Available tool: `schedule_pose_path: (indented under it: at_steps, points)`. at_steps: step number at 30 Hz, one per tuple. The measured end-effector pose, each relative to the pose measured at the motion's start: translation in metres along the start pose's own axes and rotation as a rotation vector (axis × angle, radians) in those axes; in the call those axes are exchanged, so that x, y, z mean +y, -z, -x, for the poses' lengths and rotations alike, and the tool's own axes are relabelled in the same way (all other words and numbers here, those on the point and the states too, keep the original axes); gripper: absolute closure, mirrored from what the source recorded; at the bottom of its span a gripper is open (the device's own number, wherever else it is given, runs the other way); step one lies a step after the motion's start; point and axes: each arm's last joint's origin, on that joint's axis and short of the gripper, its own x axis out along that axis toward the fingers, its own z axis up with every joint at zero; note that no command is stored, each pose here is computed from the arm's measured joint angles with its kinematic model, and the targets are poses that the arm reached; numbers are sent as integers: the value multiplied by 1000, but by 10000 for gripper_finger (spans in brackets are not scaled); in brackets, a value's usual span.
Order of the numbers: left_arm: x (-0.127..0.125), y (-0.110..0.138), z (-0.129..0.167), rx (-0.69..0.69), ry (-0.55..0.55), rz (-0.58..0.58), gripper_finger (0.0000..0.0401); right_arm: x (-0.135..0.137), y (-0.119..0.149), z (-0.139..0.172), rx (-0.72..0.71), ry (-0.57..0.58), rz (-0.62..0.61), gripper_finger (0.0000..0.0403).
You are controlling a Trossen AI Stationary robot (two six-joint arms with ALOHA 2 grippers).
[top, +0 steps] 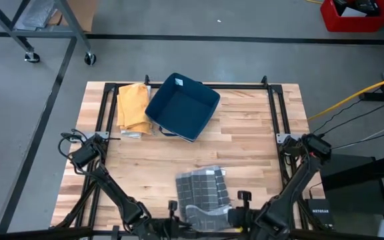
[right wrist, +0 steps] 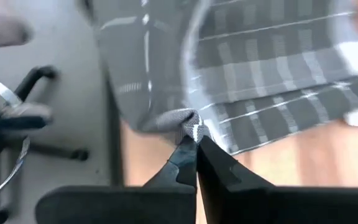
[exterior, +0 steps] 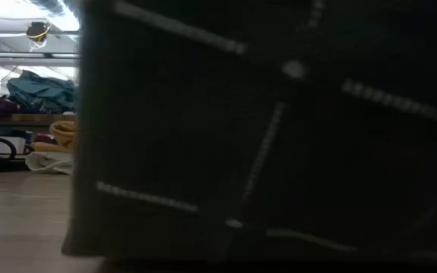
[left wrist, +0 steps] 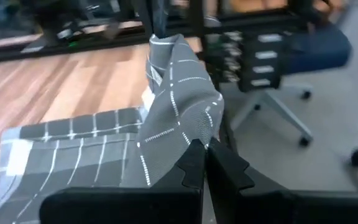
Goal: Fold towel
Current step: Fold the gray patterned towel
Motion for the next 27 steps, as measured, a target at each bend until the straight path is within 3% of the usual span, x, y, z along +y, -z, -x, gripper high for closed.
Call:
schedule_pose_path:
  at_steps: [12, 22, 27]
  points:
    - [9, 6, 1, -34, -219, 249, 398, -24, -20, -4, -84, 151, -72, 400]
    - [23, 13, -5, -24, -327, 382, 397, -61, -38, -12, -77, 378, -52, 401]
    - [30, 20, -6, -16, -389, 462, 398, -78, -51, -17, -59, 436, -2, 398]
